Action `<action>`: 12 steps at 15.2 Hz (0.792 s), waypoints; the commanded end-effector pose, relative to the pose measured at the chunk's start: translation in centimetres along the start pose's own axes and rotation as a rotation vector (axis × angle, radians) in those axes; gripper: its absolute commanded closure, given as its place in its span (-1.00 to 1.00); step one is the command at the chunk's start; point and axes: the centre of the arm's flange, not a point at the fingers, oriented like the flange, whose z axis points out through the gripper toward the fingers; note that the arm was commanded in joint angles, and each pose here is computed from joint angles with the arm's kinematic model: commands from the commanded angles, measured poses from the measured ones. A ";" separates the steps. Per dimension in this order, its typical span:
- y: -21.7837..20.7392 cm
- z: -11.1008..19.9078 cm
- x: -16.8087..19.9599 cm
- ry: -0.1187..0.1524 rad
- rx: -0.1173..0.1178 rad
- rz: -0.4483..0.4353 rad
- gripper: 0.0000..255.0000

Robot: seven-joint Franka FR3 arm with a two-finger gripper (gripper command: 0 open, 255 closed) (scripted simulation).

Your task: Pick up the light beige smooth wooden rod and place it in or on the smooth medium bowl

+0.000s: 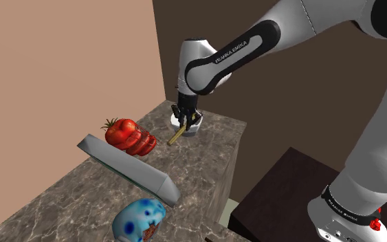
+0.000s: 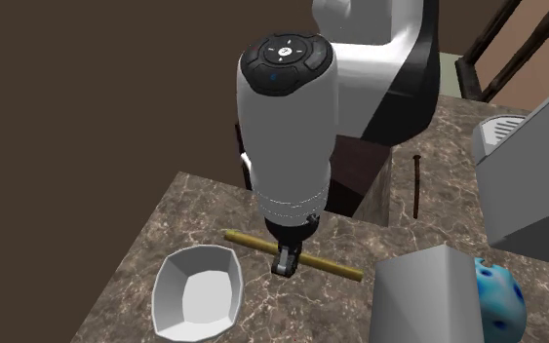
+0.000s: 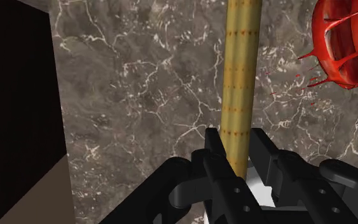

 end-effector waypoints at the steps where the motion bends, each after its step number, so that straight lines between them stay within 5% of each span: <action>1: -1.3 -0.2 2.3 0.001 0.000 -0.001 1.00; 12: -8.8 -1.1 14.8 0.001 0.000 -0.001 1.00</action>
